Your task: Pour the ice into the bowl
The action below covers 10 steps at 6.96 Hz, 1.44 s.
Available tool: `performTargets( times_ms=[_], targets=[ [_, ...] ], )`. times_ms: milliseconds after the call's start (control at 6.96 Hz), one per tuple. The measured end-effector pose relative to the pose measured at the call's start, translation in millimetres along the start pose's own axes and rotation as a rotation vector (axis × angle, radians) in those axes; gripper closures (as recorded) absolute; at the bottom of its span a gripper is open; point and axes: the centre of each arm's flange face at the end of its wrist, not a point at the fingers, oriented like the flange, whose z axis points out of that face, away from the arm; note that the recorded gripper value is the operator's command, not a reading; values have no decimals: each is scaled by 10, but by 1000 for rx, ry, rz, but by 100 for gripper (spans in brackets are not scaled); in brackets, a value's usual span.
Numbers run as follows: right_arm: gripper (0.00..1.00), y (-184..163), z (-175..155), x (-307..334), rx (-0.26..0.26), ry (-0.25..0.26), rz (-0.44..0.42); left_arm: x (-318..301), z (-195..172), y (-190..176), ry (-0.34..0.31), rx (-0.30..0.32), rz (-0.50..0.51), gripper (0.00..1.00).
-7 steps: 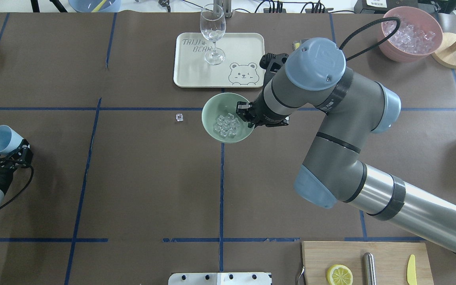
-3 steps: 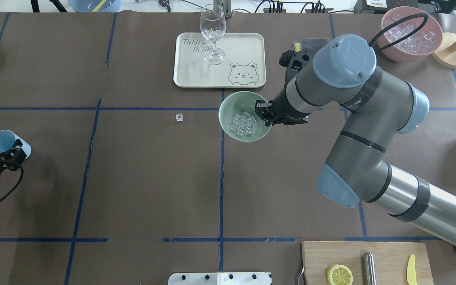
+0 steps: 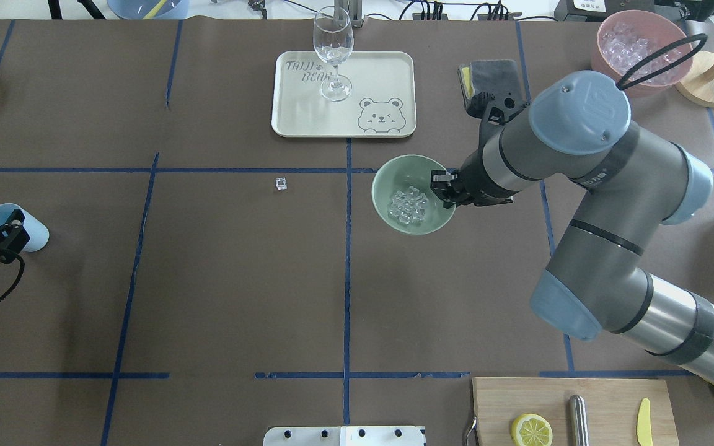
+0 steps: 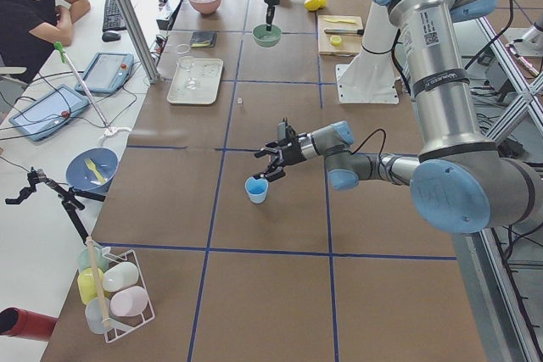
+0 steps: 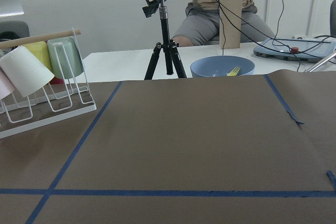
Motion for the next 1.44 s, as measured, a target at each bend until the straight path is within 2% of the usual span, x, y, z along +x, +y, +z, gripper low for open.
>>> performTargets(
  times_ms=[575, 1006, 1149, 1293, 1436],
  targets=[
    [100, -65, -13, 1909, 50, 81, -126, -316, 318, -767, 40, -145, 196, 0],
    [100, -159, 247, 3013, 28, 83, -141, -674, 439, -1109, 50, -186, 315, 0],
    [69, -230, 277, 3342, 13, 83, -144, -781, 463, -1146, 40, -188, 352, 0],
    [1, -253, 263, 3567, -2, 81, -133, -843, 483, -1142, 33, -193, 371, 0],
    [0, -221, 223, 3741, -16, 81, -118, -888, 511, -1113, 26, -200, 380, 0]
  ],
)
